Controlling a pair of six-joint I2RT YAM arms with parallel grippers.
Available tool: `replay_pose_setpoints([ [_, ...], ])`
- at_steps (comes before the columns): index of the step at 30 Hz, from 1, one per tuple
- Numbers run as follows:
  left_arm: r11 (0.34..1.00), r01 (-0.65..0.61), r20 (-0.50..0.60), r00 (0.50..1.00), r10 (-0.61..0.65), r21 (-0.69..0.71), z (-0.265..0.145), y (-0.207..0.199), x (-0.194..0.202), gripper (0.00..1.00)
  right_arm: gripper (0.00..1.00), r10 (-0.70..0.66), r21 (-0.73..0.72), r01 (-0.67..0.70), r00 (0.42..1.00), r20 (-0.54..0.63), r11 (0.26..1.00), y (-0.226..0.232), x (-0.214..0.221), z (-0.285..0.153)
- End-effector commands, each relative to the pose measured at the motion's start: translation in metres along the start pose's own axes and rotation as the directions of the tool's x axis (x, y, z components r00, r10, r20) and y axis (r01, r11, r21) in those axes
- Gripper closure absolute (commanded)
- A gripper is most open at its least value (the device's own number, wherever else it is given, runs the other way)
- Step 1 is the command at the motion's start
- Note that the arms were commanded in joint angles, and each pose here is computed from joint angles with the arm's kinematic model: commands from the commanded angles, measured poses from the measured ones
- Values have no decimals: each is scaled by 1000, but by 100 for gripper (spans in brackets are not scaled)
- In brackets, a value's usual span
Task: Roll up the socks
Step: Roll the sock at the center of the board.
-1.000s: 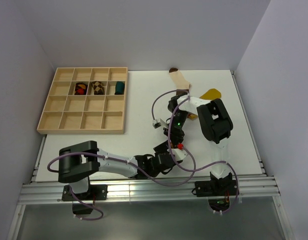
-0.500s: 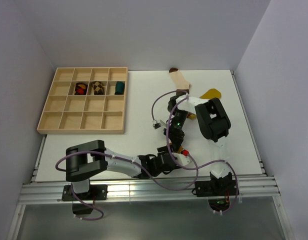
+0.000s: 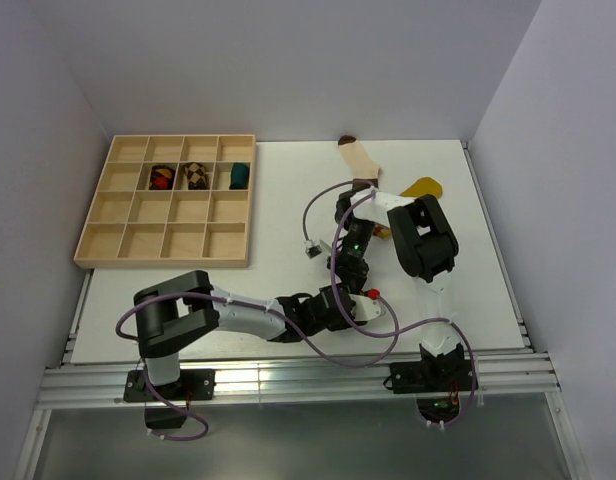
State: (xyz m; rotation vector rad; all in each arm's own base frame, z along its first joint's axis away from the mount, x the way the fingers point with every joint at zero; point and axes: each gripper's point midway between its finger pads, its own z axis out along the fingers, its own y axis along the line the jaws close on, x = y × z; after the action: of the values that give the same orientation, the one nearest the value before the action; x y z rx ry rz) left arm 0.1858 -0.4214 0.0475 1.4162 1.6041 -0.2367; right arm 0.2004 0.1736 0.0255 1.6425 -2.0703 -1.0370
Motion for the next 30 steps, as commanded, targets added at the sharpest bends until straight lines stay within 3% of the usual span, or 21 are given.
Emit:
replay_pose_setpoints([
  [1,998,6,25,1000,-8,70,6,-7,-14,39,70,-32,55,35,998,-56,998,-29,9,6],
  [20,968,111,-168,983,-74,227,22,-36,30,45,71,-24,24,25,998,-52,999,-27,7,6],
  [23,961,125,-195,978,-76,247,25,-40,35,53,71,-23,18,24,999,-48,1000,-25,6,6],
  [30,930,167,-259,962,-82,327,24,-54,44,82,69,-26,7,26,999,-32,1000,-21,3,5],
])
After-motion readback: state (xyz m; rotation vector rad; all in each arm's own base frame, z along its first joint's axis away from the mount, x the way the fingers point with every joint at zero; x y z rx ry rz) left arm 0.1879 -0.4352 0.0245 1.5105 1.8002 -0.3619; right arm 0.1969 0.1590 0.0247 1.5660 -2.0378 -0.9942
